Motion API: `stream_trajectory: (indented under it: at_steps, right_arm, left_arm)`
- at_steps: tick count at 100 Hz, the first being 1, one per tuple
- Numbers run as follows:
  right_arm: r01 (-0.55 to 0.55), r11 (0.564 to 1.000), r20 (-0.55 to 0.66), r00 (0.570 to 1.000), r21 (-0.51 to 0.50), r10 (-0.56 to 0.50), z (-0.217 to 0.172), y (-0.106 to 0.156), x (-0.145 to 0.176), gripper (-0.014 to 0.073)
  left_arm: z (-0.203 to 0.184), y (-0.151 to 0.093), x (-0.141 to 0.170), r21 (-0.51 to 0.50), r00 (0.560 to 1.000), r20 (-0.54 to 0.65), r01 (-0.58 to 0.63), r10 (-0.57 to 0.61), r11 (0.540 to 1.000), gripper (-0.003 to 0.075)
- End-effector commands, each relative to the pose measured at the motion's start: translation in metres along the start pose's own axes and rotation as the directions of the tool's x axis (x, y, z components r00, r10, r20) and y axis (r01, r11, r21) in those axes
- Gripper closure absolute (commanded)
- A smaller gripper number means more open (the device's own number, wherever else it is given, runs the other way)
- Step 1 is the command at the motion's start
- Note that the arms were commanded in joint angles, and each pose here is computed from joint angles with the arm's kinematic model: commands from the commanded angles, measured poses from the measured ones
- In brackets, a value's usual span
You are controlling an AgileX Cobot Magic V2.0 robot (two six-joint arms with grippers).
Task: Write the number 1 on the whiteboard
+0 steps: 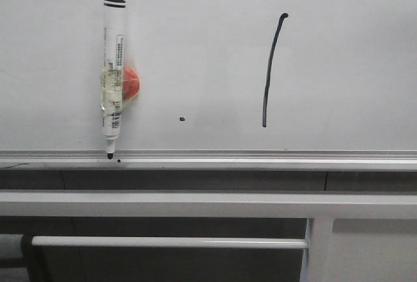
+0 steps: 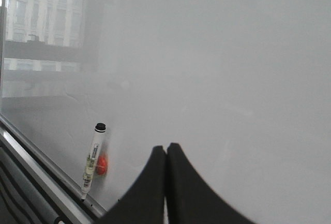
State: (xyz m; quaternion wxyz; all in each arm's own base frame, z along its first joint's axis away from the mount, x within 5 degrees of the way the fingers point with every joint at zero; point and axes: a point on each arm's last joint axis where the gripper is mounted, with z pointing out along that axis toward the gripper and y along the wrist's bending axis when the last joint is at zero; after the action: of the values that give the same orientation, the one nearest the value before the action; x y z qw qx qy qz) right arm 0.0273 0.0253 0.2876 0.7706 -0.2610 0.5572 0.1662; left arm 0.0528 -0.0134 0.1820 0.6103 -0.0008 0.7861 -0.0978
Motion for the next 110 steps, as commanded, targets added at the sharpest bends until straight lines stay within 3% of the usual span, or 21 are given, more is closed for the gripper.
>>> stream_trajectory:
  at_steps: [1,15,30,47,110]
  right_arm:
    - [0.004,0.998,0.047,0.999,0.056,-0.007,0.0008,-0.0061,-0.0100,0.0659]
    - [0.004,0.998,0.047,0.999,0.056,-0.007,0.0008,-0.0061,-0.0100,0.0659]
    - [0.004,0.998,0.047,0.999,0.056,-0.007,0.0008,-0.0061,-0.0100,0.0659]
    - [0.004,0.998,0.047,0.999,0.056,-0.007,0.0008,-0.0061,-0.0100,0.0659]
    - [0.004,0.998,0.047,0.999,0.056,-0.007,0.0008,-0.0061,-0.0100,0.0659]
  left_arm:
    - [-0.0013,0.0006,-0.0036,-0.003,0.998,0.066,0.023,-0.022,1.000,0.0741]
    - [-0.0013,0.0034,-0.0037,-0.036,0.998,0.067,-0.008,0.010,0.999,0.0741]
    - [-0.0014,0.0052,-0.0037,-0.042,0.979,0.077,0.194,-0.190,0.980,0.0741]
    - [-0.0015,0.0063,-0.0036,-0.049,0.967,0.080,0.244,-0.240,0.968,0.0741]
    - [-0.0015,0.0063,-0.0039,-0.049,0.967,0.084,0.244,-0.240,0.969,0.0741]
